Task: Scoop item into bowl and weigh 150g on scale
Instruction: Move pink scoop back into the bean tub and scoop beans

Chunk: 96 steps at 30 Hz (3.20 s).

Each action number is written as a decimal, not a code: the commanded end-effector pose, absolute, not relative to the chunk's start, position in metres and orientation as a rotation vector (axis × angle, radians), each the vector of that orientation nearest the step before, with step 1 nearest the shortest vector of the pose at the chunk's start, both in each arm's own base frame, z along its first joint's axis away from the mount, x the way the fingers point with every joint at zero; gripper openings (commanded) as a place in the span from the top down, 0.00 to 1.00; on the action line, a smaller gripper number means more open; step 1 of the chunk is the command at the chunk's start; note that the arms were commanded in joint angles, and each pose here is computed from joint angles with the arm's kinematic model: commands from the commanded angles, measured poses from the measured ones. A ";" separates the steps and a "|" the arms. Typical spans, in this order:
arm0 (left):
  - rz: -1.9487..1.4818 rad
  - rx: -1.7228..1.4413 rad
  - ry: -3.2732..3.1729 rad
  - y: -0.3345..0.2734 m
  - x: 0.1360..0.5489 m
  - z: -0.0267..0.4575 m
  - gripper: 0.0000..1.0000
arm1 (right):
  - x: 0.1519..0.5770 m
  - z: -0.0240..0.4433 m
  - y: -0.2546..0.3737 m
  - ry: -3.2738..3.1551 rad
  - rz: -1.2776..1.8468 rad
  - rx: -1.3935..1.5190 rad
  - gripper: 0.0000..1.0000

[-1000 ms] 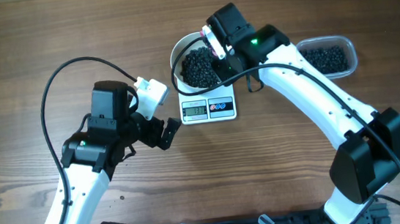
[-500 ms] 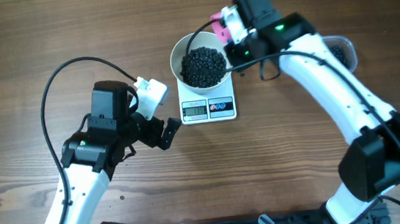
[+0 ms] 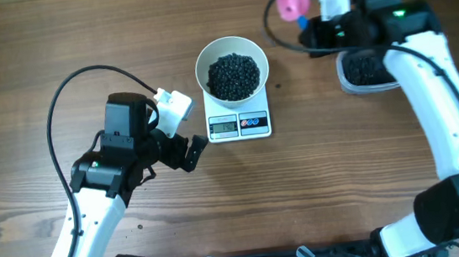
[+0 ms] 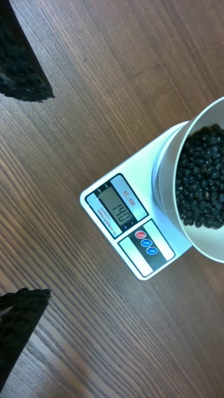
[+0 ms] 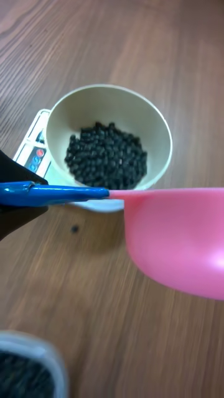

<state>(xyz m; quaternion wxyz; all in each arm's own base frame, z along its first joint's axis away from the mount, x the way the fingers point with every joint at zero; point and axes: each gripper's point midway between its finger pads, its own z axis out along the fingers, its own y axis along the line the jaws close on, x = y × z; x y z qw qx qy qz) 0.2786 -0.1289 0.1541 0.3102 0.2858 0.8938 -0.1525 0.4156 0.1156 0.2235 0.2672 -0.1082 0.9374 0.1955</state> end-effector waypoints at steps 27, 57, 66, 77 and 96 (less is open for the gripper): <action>-0.426 0.767 2.369 -0.132 0.276 0.149 0.00 | 0.372 0.182 -0.019 2.815 0.276 0.096 0.96; -0.426 0.767 2.369 -0.132 0.276 0.149 0.00 | 0.347 0.077 -0.040 3.121 0.125 0.114 0.96; -0.426 0.767 2.370 -0.132 0.276 0.149 0.00 | 0.356 0.070 -0.021 3.094 0.301 0.038 0.96; -0.426 0.767 2.370 -0.132 0.276 0.149 0.00 | 0.351 0.074 -0.005 3.086 0.455 -0.004 0.96; -0.426 0.767 2.369 -0.132 0.276 0.149 0.00 | 0.351 0.094 -0.014 2.940 0.804 0.059 0.96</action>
